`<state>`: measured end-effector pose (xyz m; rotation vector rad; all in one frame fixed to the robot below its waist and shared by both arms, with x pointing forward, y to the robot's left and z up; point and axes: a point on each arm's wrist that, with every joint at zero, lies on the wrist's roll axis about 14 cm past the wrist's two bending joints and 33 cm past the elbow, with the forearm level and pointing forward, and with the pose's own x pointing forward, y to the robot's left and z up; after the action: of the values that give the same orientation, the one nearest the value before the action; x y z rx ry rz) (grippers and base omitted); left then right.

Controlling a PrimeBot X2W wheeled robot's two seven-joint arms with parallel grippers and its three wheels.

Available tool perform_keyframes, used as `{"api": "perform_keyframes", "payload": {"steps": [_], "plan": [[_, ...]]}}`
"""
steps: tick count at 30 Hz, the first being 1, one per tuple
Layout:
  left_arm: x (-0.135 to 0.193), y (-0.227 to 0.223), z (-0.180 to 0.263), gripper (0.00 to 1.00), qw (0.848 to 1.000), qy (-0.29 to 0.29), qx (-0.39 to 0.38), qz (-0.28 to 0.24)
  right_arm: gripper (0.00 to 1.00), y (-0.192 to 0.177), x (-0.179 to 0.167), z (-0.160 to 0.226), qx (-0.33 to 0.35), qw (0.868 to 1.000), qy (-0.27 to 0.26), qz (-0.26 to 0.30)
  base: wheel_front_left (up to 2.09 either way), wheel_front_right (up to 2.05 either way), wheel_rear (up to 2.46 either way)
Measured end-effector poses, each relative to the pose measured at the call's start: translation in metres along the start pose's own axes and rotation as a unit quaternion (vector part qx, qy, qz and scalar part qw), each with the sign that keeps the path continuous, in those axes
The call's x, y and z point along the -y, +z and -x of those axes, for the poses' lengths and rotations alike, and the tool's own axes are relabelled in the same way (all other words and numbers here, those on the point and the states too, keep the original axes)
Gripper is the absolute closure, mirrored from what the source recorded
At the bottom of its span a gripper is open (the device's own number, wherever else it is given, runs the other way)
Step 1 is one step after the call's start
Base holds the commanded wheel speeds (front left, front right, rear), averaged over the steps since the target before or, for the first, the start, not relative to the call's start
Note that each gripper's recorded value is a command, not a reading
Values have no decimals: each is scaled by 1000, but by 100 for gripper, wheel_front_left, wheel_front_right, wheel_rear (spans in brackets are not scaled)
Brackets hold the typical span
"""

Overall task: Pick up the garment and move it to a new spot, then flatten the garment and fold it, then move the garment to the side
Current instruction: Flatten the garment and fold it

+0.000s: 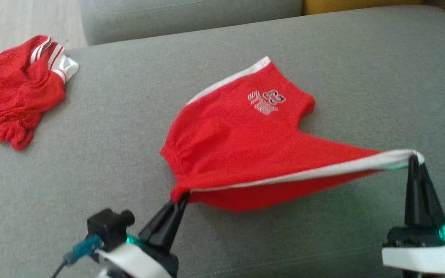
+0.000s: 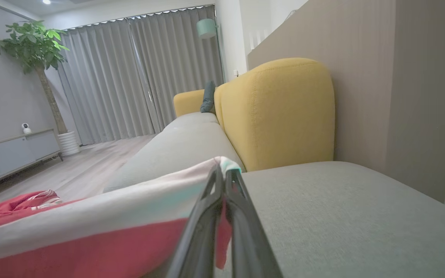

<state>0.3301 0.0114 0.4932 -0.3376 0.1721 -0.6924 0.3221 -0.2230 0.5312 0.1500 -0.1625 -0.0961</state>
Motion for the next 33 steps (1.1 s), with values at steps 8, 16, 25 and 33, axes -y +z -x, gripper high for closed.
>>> {"api": "perform_keyframes", "payload": {"steps": [8, 16, 25, 33], "plan": [[18, -21, 12, 100, 996, -4, -49, 79, 100, -23, 4, 7, -46, 999, -7, 2, 0, 0, 0], [-9, -37, -14, 100, 983, 42, -57, 169, 100, -47, -8, -51, -63, 997, 26, 25, 0, 0, 0], [-84, -30, -67, 100, 963, 126, -42, 236, 100, -87, -43, -156, -106, 987, 103, 67, 0, 0, 0], [-109, -41, -80, 100, 958, 143, -67, 238, 100, -134, -79, -202, -165, 968, 160, 97, 0, 0, 0]]}}
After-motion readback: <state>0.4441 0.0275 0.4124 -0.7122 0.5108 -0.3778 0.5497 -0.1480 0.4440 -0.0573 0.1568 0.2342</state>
